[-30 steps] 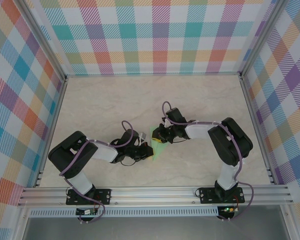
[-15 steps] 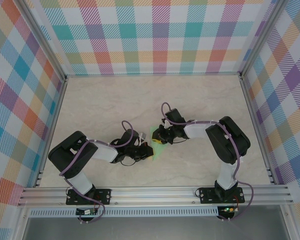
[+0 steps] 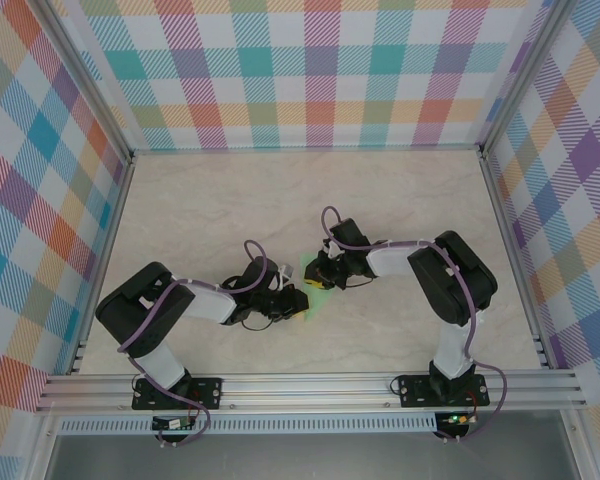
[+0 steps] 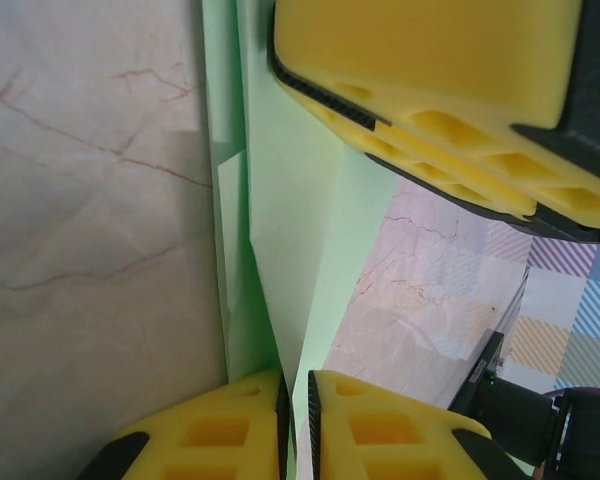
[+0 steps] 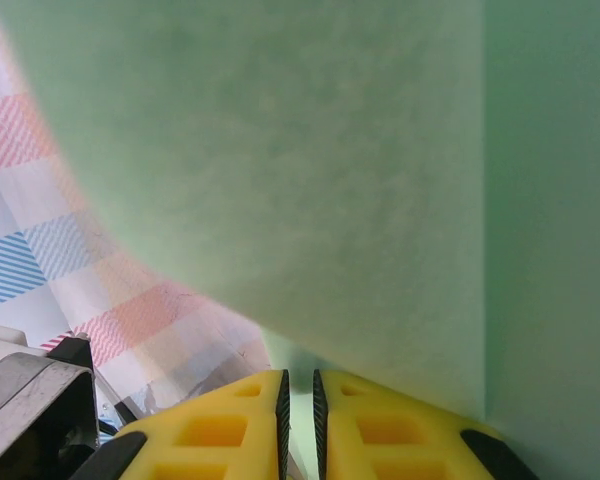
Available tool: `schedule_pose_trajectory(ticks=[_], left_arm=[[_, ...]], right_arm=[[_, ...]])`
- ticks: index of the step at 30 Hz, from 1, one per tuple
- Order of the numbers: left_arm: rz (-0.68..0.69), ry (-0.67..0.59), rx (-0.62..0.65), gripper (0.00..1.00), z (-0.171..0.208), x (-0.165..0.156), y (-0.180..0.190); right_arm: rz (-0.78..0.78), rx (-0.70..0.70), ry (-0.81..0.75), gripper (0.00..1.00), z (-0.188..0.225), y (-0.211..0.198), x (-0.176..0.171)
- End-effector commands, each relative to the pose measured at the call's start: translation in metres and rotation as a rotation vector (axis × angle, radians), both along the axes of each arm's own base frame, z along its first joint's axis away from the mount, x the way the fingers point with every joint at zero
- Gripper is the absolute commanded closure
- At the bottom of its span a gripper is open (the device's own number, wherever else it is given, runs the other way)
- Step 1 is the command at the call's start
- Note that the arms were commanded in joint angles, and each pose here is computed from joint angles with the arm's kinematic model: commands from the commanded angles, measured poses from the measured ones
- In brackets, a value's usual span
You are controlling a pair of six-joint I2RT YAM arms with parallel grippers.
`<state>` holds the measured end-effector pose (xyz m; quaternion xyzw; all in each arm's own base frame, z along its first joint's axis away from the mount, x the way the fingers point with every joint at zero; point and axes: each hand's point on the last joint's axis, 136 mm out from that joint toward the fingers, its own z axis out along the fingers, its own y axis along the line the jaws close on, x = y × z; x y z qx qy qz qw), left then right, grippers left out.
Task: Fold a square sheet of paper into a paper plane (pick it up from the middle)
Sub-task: Fourth fold the wing at the center of the table.
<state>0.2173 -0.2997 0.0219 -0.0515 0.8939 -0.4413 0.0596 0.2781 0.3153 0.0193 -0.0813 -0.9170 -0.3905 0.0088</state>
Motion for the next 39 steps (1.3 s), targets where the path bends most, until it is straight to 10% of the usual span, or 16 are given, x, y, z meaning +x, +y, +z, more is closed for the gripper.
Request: schedule_pose_trajectory(ticks=[1, 39], left_arm=[[0.031, 0.078, 0.127, 0.84, -0.029, -0.010, 0.026], [-0.093, 0.086, 0.219, 0.87, -0.020, -0.033, 0.025]], right_arm=[[0.008, -0.062, 0.047, 0.83, -0.024, -0.009, -0.013], [0.015, -0.076, 0.058, 0.83, -0.027, -0.012, -0.017]])
